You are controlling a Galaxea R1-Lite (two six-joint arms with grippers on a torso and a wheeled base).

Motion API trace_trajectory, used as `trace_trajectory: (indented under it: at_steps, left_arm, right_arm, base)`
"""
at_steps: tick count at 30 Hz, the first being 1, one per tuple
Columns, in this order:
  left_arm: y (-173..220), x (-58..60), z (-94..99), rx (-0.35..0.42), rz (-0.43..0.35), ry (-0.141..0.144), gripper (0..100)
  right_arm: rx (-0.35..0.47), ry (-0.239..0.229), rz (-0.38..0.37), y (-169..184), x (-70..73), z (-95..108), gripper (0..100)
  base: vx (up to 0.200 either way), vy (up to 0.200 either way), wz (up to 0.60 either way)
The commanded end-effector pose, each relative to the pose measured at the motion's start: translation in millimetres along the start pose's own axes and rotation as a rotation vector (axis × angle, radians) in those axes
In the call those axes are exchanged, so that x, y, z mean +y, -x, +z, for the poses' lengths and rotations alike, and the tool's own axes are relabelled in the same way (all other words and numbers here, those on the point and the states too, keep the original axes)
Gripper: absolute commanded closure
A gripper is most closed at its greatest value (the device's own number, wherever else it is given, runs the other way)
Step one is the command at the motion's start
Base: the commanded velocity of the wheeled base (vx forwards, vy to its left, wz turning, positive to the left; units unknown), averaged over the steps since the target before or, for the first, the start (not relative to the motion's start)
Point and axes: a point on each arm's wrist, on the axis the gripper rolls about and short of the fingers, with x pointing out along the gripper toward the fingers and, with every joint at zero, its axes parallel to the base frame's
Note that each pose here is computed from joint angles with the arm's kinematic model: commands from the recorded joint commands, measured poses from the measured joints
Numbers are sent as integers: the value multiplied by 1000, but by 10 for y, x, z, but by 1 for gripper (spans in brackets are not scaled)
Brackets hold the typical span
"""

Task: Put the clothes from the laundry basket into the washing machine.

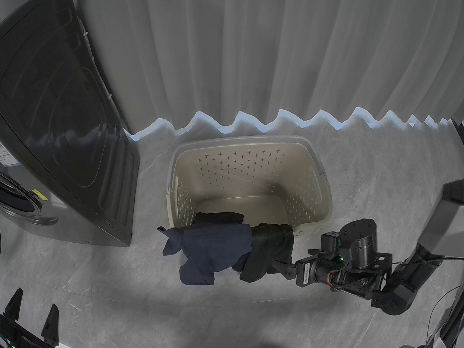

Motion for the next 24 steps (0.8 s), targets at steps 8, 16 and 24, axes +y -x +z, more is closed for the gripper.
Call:
trace_trajectory:
  at_steps: [8,16,24]
  left_arm:
    - [-6,1,-51,9,1,0,0]
    - [-6,1,-51,9,1,0,0]
    - [-5,1,-47,8,1,0,0]
  right_arm:
    - [12,-4,-10,-565,-13,-177,0]
    - [-6,-7,-7,-751,4,-170,0]
    - [-30,-10,-2,-931,23,-155,0]
  base:
    - [0,0,0]
    - [0,0,0]
    - [0,0,0]
